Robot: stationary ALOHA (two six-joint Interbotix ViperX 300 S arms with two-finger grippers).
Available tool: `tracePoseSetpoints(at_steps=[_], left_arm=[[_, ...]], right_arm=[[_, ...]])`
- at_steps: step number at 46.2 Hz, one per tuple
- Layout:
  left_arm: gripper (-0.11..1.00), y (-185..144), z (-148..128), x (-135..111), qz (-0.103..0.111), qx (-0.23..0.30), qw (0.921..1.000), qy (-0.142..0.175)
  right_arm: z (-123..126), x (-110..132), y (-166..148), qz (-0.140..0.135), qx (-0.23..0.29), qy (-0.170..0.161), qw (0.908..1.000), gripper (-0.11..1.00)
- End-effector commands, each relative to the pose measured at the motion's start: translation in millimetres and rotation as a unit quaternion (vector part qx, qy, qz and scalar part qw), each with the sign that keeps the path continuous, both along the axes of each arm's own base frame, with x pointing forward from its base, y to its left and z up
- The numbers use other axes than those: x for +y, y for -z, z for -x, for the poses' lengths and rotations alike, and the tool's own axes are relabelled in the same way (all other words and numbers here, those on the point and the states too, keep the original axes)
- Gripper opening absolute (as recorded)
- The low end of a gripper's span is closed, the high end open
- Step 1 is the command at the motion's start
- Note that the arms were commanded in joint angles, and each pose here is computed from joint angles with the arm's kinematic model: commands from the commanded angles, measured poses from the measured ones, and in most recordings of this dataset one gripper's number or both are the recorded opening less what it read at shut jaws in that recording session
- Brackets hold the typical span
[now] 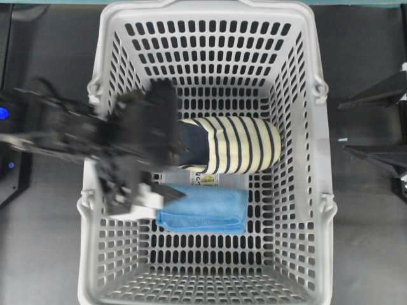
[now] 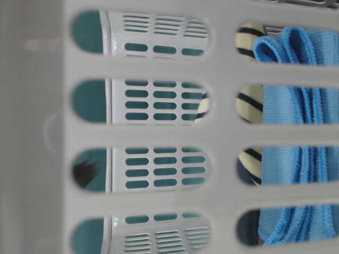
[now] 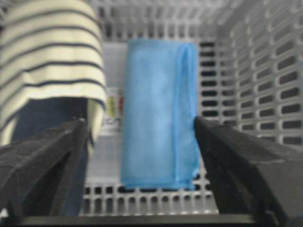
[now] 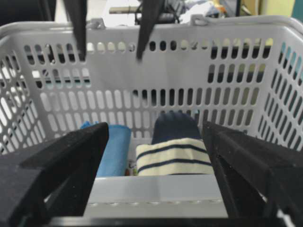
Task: Pick up the blue cloth from the shopping basket with the left arm.
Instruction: 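Lower the open left gripper onto the blue cloth's edge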
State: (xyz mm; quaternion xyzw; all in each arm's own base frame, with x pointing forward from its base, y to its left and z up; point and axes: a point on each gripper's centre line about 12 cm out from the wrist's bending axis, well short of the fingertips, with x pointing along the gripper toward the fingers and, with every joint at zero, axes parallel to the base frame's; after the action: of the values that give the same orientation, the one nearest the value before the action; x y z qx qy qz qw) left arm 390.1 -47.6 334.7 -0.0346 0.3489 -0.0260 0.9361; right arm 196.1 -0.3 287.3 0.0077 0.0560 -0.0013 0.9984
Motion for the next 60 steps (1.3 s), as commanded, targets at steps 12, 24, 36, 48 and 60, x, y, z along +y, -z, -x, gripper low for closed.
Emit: tracePoseSetpoints(at_steps=[12, 24, 36, 48, 60], left_arm=[[0.90, 57, -51, -32, -0.009, 0.084, 0.9962, 0.021], [0.90, 107, -57, -36, -0.022, 0.155, 0.9874, 0.024], [0.90, 133, -57, -35, -0.028, 0.184, 0.9823, 0.023], [0.83, 143, -51, -34, -0.030, 0.199, 0.9792, 0.023], [0.24, 136, -49, -34, -0.033, 0.193, 0.9803, 0.027]], right_arm=[[-1, 0, -4, -0.002, -0.006, 0.001, 1.0000, 0.77], [0, 0, -2, -0.002, -0.005, 0.001, 1.0000, 0.77], [1, 0, -2, -0.002, -0.008, 0.000, 1.0000, 0.77], [1, 0, -2, -0.001, -0.007, 0.001, 1.0000, 0.77], [1, 0, -1, -0.003, -0.008, 0.001, 1.0000, 0.77]])
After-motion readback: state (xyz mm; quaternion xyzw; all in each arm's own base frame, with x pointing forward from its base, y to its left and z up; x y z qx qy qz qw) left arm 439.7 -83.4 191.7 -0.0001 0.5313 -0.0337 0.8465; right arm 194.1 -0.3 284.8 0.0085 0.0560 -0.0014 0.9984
